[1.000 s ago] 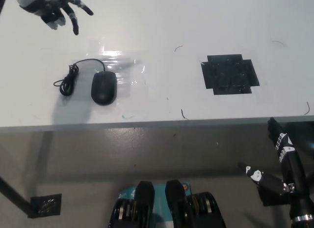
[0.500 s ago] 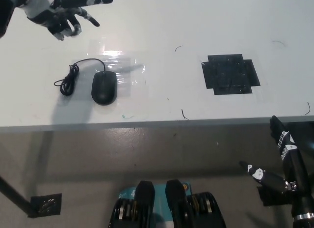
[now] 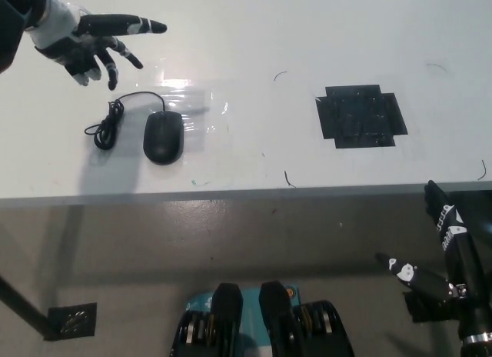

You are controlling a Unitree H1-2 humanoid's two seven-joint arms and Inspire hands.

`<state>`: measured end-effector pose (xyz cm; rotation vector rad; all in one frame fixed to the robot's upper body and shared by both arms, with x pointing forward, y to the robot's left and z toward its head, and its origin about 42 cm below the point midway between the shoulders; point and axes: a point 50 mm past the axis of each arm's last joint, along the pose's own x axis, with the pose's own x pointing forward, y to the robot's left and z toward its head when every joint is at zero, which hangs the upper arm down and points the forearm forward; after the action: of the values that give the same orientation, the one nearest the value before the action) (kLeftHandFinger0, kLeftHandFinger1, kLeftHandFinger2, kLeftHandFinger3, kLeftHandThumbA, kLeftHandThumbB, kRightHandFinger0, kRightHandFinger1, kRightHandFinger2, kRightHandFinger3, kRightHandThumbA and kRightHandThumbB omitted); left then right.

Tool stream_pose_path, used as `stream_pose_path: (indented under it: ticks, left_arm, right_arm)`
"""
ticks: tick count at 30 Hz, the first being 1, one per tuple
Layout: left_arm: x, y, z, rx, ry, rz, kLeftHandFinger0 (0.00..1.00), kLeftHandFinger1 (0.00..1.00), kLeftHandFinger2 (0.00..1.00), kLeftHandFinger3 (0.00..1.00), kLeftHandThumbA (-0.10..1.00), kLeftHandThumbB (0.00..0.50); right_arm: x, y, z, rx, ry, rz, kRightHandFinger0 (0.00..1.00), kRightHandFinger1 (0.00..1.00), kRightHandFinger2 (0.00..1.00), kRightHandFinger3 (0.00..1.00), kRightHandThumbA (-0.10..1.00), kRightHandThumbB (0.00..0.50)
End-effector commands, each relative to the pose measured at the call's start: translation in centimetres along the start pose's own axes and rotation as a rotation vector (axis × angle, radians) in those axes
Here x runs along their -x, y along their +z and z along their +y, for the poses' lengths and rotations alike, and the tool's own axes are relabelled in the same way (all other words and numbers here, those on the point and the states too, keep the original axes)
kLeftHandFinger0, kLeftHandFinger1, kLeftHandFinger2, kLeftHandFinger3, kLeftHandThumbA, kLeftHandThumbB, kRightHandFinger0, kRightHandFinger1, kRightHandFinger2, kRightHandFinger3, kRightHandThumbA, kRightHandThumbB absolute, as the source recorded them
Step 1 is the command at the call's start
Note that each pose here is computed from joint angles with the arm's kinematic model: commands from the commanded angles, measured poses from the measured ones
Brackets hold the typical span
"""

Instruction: The robot uses left hand to click on the left button of the black mouse, which is placed on the left area of the table

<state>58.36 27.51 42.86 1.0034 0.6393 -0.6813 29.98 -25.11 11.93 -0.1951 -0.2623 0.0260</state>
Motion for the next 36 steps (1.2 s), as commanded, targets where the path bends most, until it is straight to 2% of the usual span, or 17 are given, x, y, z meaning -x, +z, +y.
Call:
stream_pose_path:
  ticks: [1,8,16,17,18,20,23,24,25,27,28,30,31,32,33,35,36]
  left_arm:
    - [1.8,1.8,1.2,-0.078,0.045,0.008,0.00,0.00,0.23,1.00,1.00,0.277]
    - [0.2,2.1,0.2,-0.112,0.028,0.022,0.00,0.00,0.20,1.00,1.00,0.264]
    - [-1.3,2.2,-0.7,-0.134,0.042,0.052,0.00,0.11,0.52,1.00,1.00,0.297]
    - [-1.4,2.1,-0.8,-0.154,0.040,0.042,0.00,0.13,0.52,0.90,1.00,0.279]
    - [-1.4,2.1,-0.8,-0.175,0.045,0.035,0.00,0.15,0.54,0.52,1.00,0.281]
    - [-1.7,2.0,-0.9,-0.178,0.050,0.035,0.00,0.15,0.54,0.86,1.00,0.278]
    - [-2.1,1.9,-1.1,-0.205,0.061,0.045,0.00,0.13,0.53,0.89,1.00,0.301]
    - [-2.2,1.9,-1.1,-0.207,0.063,0.047,0.00,0.12,0.53,1.00,1.00,0.313]
    - [-2.3,1.8,-1.2,-0.212,0.068,0.049,0.00,0.13,0.54,1.00,1.00,0.323]
    - [-2.5,1.9,-1.3,-0.226,0.069,0.057,0.00,0.14,0.59,0.34,1.00,0.336]
    - [-2.7,1.9,-1.6,-0.217,0.054,0.063,0.00,0.15,0.62,0.12,1.00,0.357]
    - [-2.9,1.9,-1.7,-0.226,0.060,0.061,0.00,0.20,0.67,0.32,1.00,0.338]
    - [-3.1,1.8,-1.8,-0.214,0.055,0.060,0.00,0.23,0.67,0.66,1.00,0.300]
    - [-3.3,1.7,-2.0,-0.201,0.049,0.059,0.00,0.23,0.64,1.00,1.00,0.322]
    - [-3.5,1.7,-2.1,-0.209,0.052,0.059,0.00,0.19,0.61,1.00,1.00,0.323]
    - [-3.5,1.4,-2.1,-0.159,0.058,0.060,0.00,0.13,0.57,0.50,1.00,0.321]
    - [-3.5,1.5,-2.0,-0.168,0.064,0.058,0.00,0.14,0.58,0.73,1.00,0.312]
  right_arm:
    - [-1.0,1.3,-0.7,0.015,-0.017,-0.056,1.00,1.00,1.00,1.00,0.93,0.010]
    - [-1.0,1.4,-0.7,0.024,-0.011,-0.053,1.00,1.00,1.00,1.00,0.94,0.011]
    - [-1.0,1.4,-0.5,0.022,-0.003,-0.054,1.00,1.00,1.00,1.00,0.92,0.028]
    - [-1.0,1.4,-0.6,0.024,-0.002,-0.054,1.00,1.00,1.00,1.00,0.91,0.029]
    - [-1.0,1.5,-0.6,0.027,-0.002,-0.055,1.00,1.00,1.00,1.00,0.91,0.030]
    - [-1.0,1.6,-0.6,0.027,-0.001,-0.053,1.00,1.00,1.00,1.00,0.91,0.032]
    - [-1.0,1.5,-0.6,0.036,0.004,-0.047,1.00,1.00,1.00,1.00,0.91,0.041]
    - [-1.0,1.5,-0.6,0.036,0.003,-0.046,1.00,1.00,1.00,1.00,0.91,0.047]
    - [-1.0,1.5,-0.6,0.037,0.003,-0.045,1.00,1.00,1.00,1.00,0.91,0.053]
    - [-1.1,1.6,-0.6,0.037,0.002,-0.046,1.00,1.00,1.00,1.00,0.91,0.055]
    - [-1.1,1.5,-0.6,0.030,0.000,-0.046,1.00,1.00,1.00,1.00,0.90,0.061]
    - [-1.0,1.5,-0.5,0.029,0.000,-0.047,1.00,1.00,1.00,1.00,0.90,0.060]
    - [-1.0,1.5,-0.5,0.028,0.001,-0.047,1.00,1.00,1.00,1.00,0.90,0.060]
    - [-1.0,1.5,-0.6,0.031,0.003,-0.049,1.00,1.00,1.00,1.00,0.90,0.060]
    - [-1.0,1.5,-0.6,0.035,0.004,-0.052,1.00,1.00,1.00,1.00,0.90,0.060]
    - [-1.0,1.5,-0.6,0.035,0.004,-0.050,1.00,1.00,1.00,1.00,0.90,0.065]
    - [-1.1,1.6,-0.6,0.036,0.005,-0.049,1.00,1.00,1.00,1.00,0.90,0.071]
